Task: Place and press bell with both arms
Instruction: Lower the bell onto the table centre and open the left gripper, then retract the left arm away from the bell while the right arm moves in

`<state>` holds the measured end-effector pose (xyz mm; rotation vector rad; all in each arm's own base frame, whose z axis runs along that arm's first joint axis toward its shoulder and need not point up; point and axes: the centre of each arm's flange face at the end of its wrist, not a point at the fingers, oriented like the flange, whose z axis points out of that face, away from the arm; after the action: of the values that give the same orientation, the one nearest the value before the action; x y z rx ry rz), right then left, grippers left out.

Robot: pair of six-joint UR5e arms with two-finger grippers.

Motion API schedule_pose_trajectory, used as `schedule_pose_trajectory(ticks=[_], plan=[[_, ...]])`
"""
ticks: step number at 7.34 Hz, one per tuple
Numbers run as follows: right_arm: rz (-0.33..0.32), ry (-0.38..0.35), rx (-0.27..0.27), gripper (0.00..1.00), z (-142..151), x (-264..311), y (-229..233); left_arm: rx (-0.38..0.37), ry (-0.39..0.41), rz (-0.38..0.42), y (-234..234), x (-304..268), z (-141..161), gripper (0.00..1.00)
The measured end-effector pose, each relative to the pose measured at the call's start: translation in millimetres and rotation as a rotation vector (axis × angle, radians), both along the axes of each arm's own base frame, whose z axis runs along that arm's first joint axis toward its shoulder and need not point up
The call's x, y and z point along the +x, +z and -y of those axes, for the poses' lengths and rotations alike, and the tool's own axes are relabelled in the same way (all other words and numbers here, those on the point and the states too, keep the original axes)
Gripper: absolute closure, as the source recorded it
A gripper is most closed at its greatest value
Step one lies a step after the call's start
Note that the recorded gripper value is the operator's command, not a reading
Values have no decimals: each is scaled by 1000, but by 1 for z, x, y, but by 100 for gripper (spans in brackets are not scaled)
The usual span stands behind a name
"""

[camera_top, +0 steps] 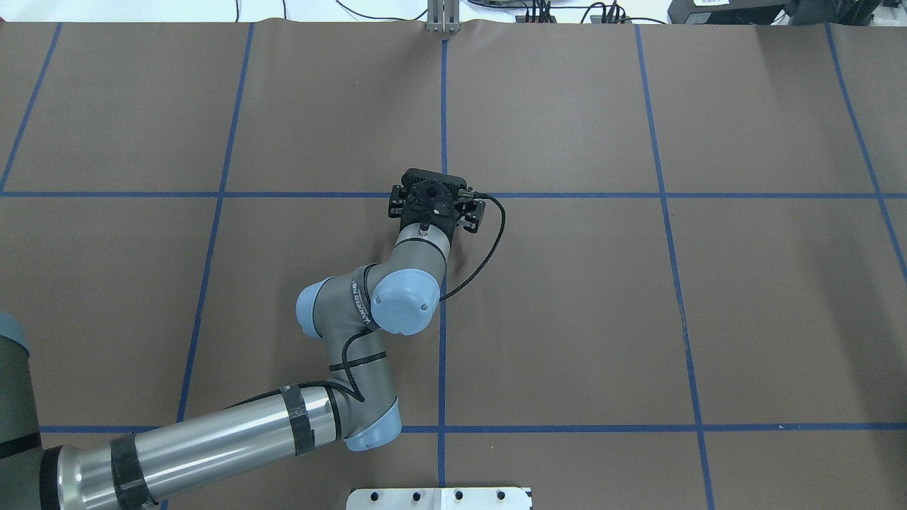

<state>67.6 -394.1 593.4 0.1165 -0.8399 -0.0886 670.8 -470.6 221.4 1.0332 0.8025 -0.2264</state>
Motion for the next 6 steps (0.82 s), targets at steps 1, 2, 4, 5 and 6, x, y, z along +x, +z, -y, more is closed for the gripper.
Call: schedule_pose_trajectory(ticks=[1, 2, 4, 5, 6], plan=[[2, -1, -8, 0, -2, 0, 4, -6, 9, -22, -4, -9, 10, 0], [4, -2, -14, 0, -4, 0, 9, -18, 27, -35, -7, -24, 30, 0], [9, 14, 11, 0, 4, 0, 1, -84, 93, 5, 7, -73, 90, 0], [15, 30, 24, 0, 23, -4, -16, -131, 133, 51, 24, -111, 122, 0], [21, 42, 31, 0, 46, -15, -37, -173, 168, 85, 47, -151, 149, 0]])
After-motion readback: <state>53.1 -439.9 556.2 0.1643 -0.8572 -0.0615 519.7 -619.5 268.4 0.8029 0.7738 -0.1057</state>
